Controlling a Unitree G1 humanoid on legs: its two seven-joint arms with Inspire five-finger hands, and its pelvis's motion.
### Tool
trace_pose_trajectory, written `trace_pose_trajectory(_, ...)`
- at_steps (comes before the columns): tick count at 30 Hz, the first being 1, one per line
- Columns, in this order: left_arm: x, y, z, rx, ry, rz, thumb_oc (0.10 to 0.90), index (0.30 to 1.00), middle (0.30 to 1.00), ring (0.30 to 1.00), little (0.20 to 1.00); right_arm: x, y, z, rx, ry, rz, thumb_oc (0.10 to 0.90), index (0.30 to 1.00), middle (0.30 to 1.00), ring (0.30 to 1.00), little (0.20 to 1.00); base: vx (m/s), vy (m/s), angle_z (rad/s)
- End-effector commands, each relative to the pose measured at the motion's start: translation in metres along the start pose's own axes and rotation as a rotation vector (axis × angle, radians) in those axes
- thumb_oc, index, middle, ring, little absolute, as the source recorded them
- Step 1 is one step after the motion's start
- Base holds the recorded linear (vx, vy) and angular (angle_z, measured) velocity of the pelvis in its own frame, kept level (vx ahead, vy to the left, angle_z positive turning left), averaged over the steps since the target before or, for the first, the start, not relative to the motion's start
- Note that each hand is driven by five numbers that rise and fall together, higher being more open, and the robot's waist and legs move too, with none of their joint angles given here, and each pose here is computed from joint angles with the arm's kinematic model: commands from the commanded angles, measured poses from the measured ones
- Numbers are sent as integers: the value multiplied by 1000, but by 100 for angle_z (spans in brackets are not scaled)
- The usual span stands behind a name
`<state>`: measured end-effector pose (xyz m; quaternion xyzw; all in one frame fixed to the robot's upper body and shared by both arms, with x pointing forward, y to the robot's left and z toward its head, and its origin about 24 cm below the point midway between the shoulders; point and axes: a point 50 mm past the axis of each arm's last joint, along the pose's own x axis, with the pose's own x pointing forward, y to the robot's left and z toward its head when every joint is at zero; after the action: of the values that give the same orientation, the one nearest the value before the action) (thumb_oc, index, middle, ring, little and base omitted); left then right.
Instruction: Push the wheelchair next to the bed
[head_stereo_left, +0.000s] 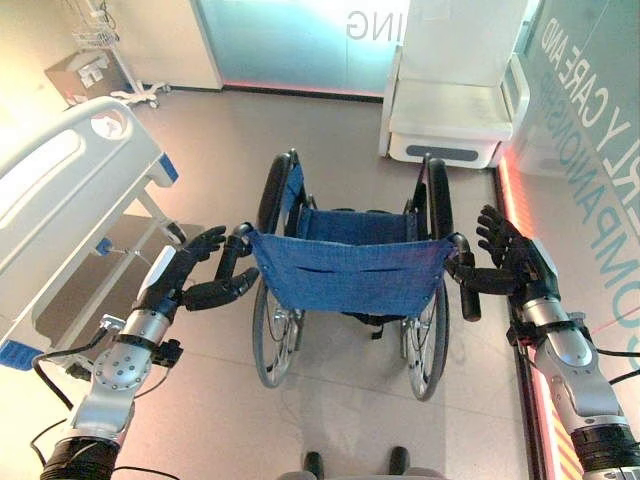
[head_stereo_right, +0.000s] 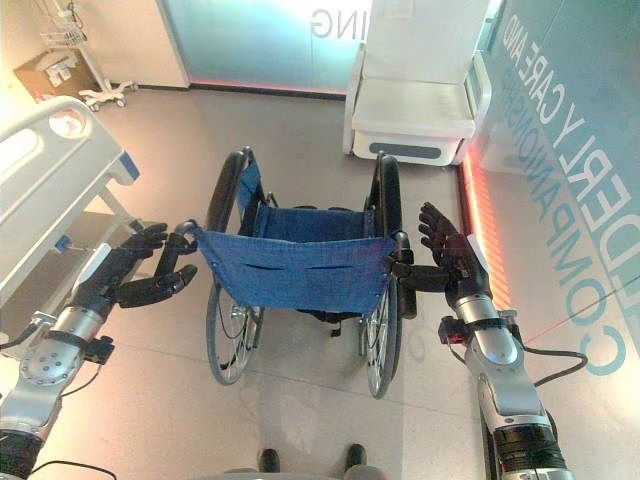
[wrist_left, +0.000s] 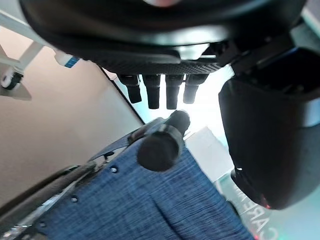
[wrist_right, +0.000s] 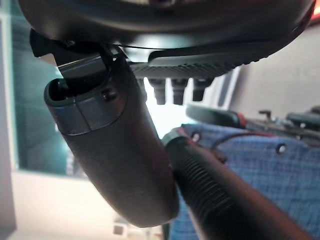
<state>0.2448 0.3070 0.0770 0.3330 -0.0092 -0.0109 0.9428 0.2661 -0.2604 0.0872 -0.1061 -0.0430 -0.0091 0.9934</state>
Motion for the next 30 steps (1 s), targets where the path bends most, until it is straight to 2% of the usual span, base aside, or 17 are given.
trace_pose_trajectory(1,15,41,38,142,-149,98,800,900,900,900,900,11,-2,48,-132,-200,48,800,900,900,900,900,0,0,0)
trace_pose_trajectory(8,34,48,41,175,-101,83,800,900,900,900,900,27,-3,41,-333,-75,70,800,900,900,900,900,-2,-5,0)
trace_pose_trajectory(16,66,62,63,194,-100,108,800,900,900,900,900,54,-14,41,-634,63,-63,800,900,900,900,900,-4,-19,0)
trace_pose_trajectory(24,87,73,82,299,-71,113,800,900,900,900,900,73,-7,40,-675,209,-51,800,900,900,900,900,0,0,0)
trace_pose_trajectory(30,97,76,89,343,-33,106,800,900,900,900,900,81,-16,33,-781,349,-117,800,900,900,900,900,0,0,0)
